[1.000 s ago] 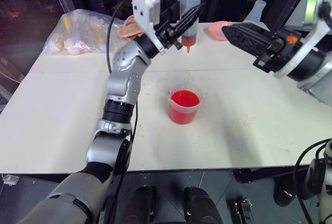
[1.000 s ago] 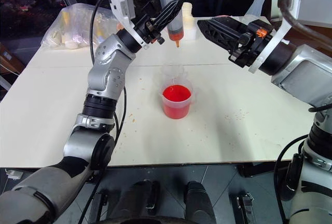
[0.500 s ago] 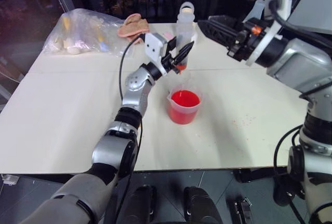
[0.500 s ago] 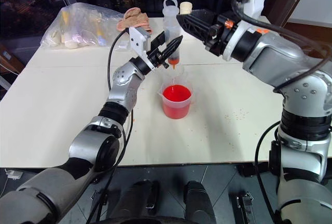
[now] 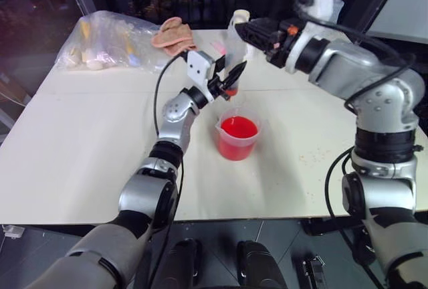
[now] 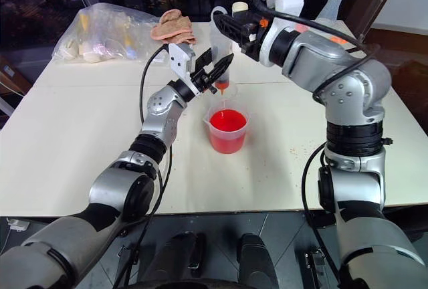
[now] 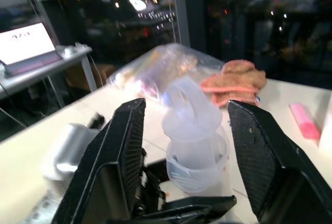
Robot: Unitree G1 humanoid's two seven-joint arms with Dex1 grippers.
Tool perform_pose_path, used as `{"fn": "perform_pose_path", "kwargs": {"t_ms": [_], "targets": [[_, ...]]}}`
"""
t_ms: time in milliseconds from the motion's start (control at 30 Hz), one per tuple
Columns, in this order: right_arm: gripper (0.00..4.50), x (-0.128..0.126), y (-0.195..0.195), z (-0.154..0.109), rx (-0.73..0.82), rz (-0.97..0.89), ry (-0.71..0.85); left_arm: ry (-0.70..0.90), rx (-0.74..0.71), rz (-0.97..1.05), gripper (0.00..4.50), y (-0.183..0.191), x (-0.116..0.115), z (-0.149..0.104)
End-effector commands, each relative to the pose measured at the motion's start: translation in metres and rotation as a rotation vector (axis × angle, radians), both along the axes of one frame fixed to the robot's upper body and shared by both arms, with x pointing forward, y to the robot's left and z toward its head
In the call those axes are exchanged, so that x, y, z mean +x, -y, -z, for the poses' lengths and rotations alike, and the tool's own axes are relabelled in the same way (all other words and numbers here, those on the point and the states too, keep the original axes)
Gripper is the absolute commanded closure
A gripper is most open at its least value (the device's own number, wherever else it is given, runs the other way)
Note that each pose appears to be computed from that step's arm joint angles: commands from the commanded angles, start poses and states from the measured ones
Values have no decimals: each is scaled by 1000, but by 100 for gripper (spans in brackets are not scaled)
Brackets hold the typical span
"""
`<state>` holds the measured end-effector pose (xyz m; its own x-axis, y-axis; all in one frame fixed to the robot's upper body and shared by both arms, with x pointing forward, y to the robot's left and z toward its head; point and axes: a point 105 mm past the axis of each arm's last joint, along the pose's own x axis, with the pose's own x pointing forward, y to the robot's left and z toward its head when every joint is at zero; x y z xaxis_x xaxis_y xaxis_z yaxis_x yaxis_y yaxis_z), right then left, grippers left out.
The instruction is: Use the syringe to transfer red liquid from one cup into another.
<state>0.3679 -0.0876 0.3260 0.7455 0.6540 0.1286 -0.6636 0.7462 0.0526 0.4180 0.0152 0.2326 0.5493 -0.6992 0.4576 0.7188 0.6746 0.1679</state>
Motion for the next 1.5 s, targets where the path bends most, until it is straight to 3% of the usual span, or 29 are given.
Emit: {"fn": "perform_pose_path", "kwargs": {"t_ms": [33,267,367,467,500,767,1033,1500], "targets": [[194,-1,-2,-17,5,9,73,73,-20,1,297,1,-3,-21],[194,11,-2,-17,12,49,77,77,-24,3,297,2,-4,-22],[281,14,-4,-20,26,55,83,74,-23,7,297,3,-5,-20],[420,15,-7,-22,26,54,85,72,-23,11,297,5,-6,-19],[444,15,-8,-22,25,54,85,71,-23,12,297,5,-6,-19],[444,11,-20,-15,-9,24,71,71,-27,17,297,8,-7,-19],[444,0,-47,19,-133,-58,-20,73,-28,30,297,8,-6,-24],[444,-7,-57,45,-206,-87,-92,80,-52,28,297,9,-5,-32]]}}
